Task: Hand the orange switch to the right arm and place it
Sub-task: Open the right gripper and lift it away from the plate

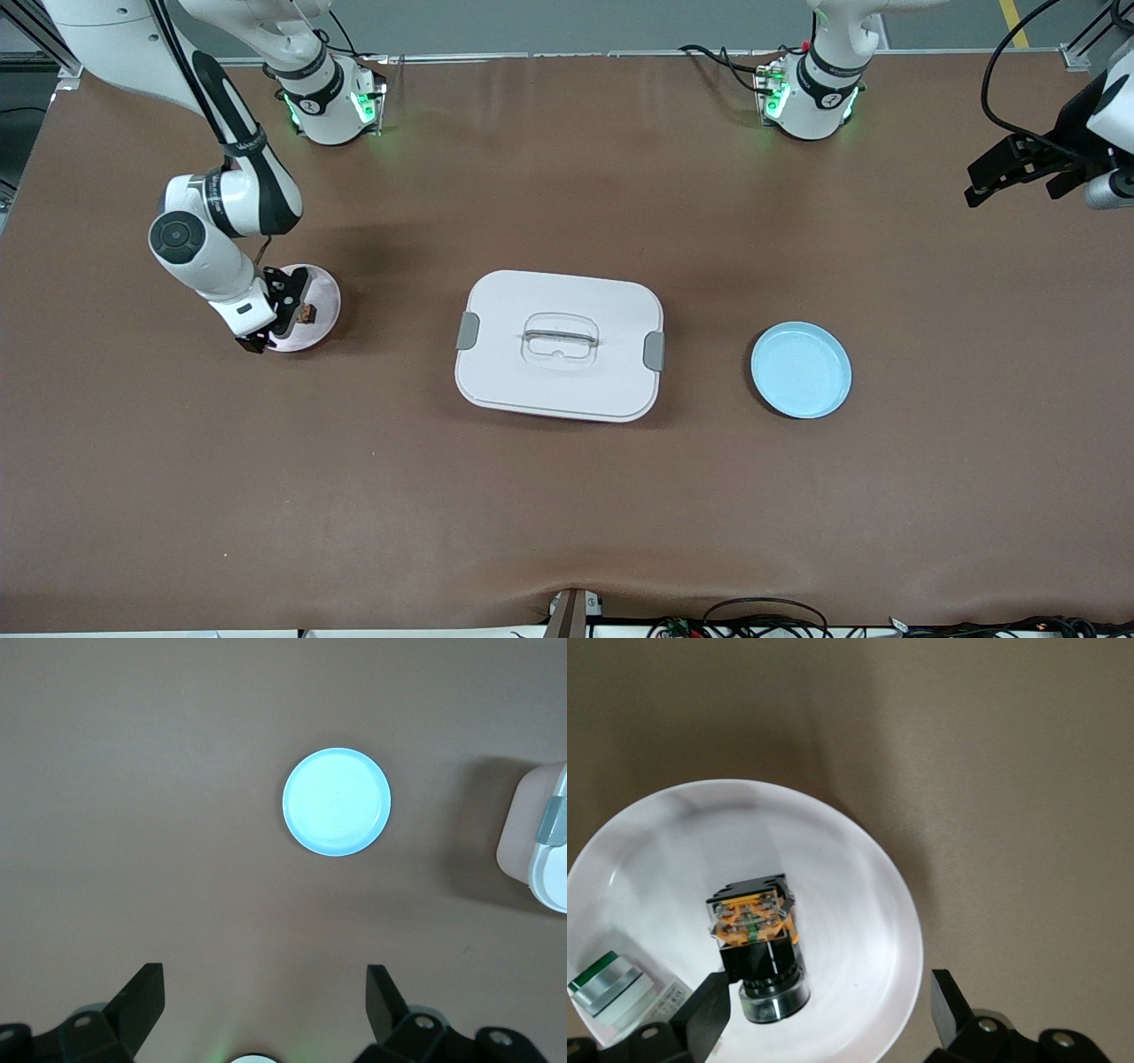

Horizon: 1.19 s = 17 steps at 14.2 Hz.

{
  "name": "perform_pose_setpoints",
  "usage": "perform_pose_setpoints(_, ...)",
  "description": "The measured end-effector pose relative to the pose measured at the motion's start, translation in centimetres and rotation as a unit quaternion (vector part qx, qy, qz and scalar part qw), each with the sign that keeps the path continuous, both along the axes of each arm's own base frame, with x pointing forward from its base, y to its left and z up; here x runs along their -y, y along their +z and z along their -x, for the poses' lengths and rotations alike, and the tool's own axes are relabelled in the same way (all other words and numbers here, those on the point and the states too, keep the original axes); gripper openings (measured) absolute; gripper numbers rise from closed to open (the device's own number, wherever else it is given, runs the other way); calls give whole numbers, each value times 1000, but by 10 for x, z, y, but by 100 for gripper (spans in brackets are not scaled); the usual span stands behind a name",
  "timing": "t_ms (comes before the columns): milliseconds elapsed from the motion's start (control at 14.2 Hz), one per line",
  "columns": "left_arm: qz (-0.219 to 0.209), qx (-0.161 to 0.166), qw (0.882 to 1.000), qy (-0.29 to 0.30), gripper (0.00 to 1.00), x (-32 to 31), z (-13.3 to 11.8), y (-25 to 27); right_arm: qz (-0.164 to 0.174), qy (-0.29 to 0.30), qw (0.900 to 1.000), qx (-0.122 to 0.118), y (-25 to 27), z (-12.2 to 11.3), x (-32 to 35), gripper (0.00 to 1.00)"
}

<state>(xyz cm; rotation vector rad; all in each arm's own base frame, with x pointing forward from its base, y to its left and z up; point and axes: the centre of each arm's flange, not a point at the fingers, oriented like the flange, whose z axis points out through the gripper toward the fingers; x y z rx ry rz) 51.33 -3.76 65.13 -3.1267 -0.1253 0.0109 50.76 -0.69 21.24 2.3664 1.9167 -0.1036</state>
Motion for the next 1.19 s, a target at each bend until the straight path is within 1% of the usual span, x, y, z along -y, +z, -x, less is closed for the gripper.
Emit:
perform_pose_setpoints(351, 0, 0, 1000, -4, 100, 4, 0, 1, 2, -10, 1000, 10, 8, -9, 11, 100)
perform_pose_setpoints(562, 1, 3, 1000, -3, 100, 3, -1, 5, 9, -21, 1000, -4, 18, -19, 23, 100)
perform_pose_setpoints(702, 1, 3, 1000, -3, 100, 3, -3, 7, 13, -28, 1000, -6, 26, -26, 30, 100)
perform_pose_setpoints(843, 1, 2, 1000, -3, 100, 3, -6, 8, 13, -36, 999, -5, 27, -27, 31, 100)
perform_pose_setpoints(913, 1, 0, 1000, -3, 100, 3, -8, 7, 13, -51, 999, -2, 27, -27, 31, 100)
perform_pose_setpoints(983, 1, -1, 1000, -3, 100, 3, -10, 6, 14, -82, 997, 1, 27, -27, 32, 100)
perform_pose_setpoints(1053, 2, 0, 1000, -3, 100, 3, -11, 7, 15, -128, 992, 7, 27, -27, 33, 100)
perform_pose_setpoints(1124, 2, 1, 1000, -3, 100, 3, -12, 8, 16, -185, 983, 13, 26, -26, 34, 100)
perform_pose_setpoints(1194, 2, 2, 1000, -4, 100, 4, -12, 9, 17, -244, 969, 19, 25, -25, 35, 100)
